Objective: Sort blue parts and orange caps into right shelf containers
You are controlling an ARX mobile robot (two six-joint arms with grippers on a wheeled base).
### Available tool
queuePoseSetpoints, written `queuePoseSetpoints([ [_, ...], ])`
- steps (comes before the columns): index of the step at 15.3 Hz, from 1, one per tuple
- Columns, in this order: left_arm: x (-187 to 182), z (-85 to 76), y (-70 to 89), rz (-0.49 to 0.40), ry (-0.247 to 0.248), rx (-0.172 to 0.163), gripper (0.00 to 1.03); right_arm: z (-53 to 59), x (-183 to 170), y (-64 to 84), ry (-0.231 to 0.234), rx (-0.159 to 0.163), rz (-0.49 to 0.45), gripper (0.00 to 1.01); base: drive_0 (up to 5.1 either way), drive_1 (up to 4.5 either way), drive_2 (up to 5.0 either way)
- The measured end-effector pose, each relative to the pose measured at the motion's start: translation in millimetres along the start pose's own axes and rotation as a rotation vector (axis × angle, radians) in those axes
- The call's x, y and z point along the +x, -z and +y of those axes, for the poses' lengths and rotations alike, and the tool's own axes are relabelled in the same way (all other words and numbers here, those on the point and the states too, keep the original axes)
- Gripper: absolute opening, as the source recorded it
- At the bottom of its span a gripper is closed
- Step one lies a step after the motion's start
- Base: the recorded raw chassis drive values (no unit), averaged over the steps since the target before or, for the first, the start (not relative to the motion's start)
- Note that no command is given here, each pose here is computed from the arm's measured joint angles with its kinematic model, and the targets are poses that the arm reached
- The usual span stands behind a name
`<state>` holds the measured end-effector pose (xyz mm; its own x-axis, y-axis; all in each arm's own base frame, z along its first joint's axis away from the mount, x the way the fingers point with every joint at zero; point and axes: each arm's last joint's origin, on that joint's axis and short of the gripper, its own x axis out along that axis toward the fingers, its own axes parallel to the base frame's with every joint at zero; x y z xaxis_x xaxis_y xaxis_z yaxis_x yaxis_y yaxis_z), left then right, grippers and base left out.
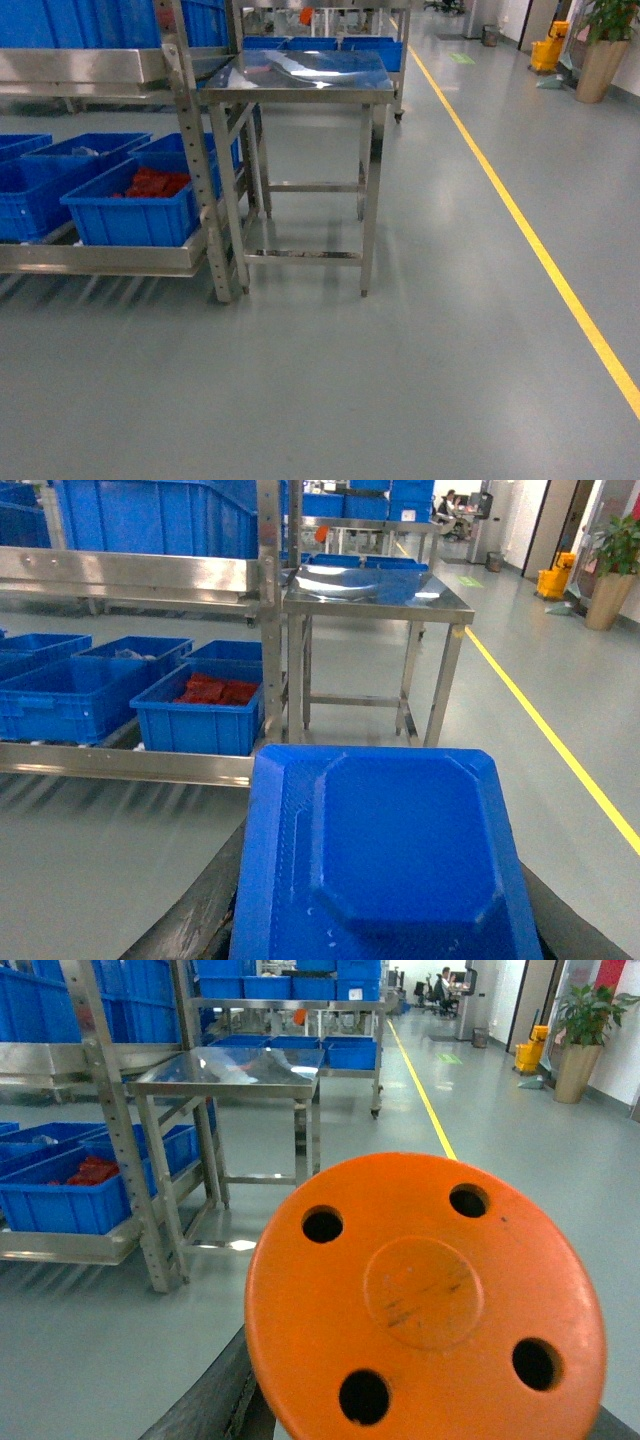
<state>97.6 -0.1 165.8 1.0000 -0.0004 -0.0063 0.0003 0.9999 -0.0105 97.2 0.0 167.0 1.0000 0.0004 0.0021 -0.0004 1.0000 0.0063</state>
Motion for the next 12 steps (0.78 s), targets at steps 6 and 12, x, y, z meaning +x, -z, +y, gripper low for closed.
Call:
queuePoseSetpoints([
  [6, 0.0, 0.0, 0.0, 0.000, -0.001, 0.000, 0.42, 0.0, 0.0, 0.0, 0.000, 0.000, 0.000, 0.44, 0.0, 4.25, -4.3],
  [12, 0.0, 0.0, -0.2, -0.002, 0.001, 0.000, 0.42, 0.0, 0.0, 0.0, 0.000, 0.000, 0.000, 0.44, 0.1, 4.34, -4.2],
])
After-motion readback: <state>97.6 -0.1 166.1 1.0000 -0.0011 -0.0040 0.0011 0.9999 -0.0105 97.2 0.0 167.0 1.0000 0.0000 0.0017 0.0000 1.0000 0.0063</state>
